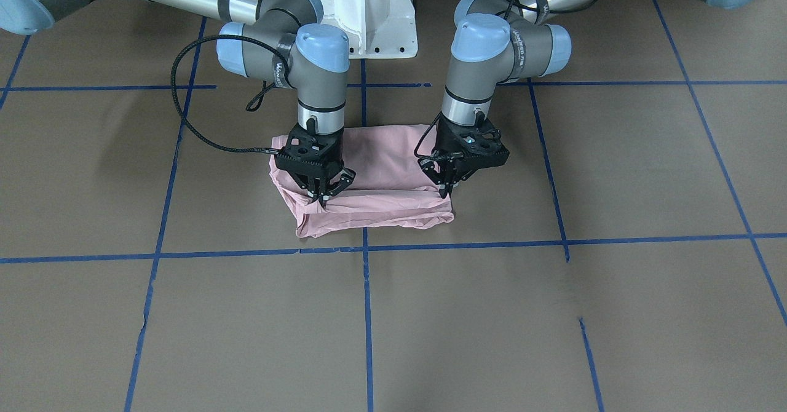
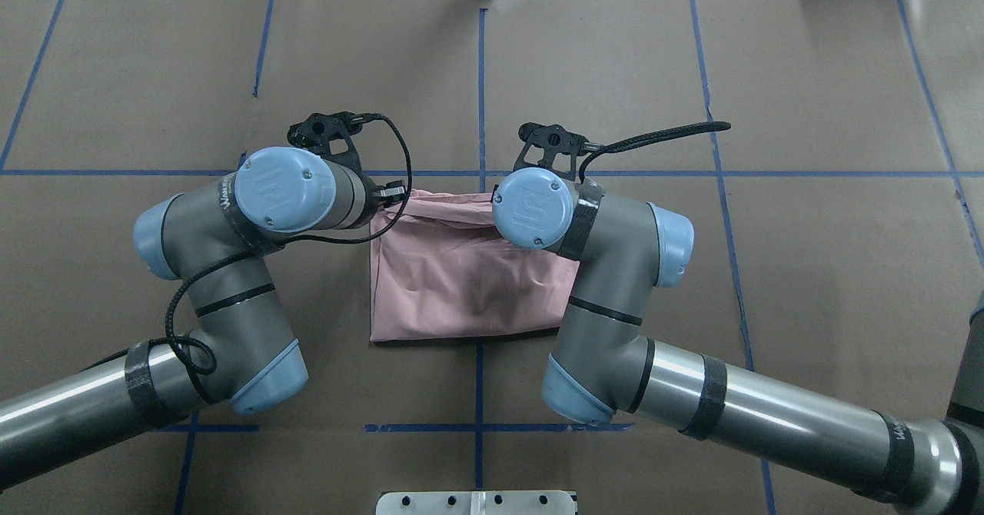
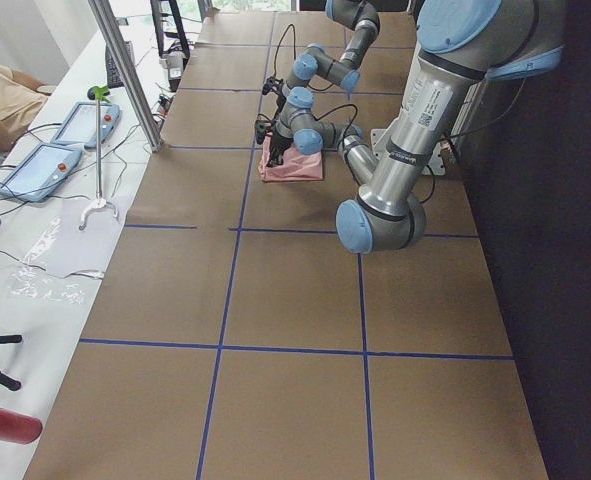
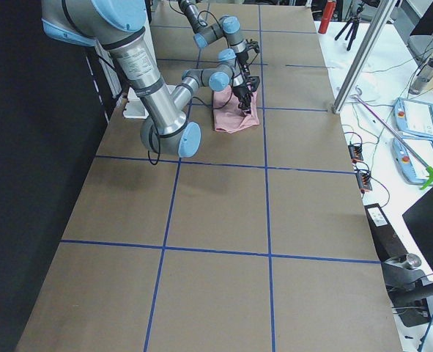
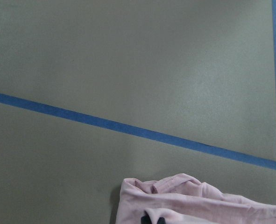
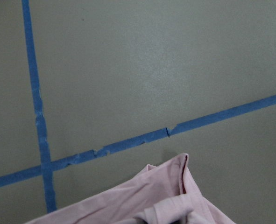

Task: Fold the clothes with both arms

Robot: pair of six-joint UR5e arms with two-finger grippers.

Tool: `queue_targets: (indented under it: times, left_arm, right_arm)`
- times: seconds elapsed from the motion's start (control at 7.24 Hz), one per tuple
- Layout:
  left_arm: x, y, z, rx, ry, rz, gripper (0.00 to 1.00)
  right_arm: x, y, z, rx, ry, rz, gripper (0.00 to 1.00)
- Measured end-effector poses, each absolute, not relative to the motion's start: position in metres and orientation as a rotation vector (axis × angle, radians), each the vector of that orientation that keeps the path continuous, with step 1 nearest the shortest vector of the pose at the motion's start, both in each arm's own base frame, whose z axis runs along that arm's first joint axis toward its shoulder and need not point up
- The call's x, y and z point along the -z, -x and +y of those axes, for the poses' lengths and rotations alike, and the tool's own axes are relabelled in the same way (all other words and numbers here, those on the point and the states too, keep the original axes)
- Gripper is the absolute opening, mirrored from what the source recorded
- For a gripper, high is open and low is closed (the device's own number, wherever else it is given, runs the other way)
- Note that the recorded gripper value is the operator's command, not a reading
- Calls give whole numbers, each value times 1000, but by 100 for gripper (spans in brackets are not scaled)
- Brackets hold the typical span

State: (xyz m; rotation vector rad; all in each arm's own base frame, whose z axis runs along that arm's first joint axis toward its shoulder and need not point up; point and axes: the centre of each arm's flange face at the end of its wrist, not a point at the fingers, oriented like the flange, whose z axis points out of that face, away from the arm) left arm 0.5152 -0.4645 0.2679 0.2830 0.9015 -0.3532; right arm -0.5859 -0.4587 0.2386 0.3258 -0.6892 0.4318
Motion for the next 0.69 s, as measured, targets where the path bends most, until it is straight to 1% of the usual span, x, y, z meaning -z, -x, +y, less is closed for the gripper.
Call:
queue_targets:
  times: [0.28, 0.41, 0.69]
  left_arm:
    - [-261, -506, -463, 257, -327, 903, 100]
    - [-252, -491, -460, 215, -333, 924, 100]
    - [-254, -433, -447, 115, -367, 954, 100]
  right_arm:
    - [-236, 580, -466, -329, -348, -700, 100]
    - [-233, 560, -474, -276, -319, -732, 100]
    - [-248, 472, -481, -157, -280, -798, 100]
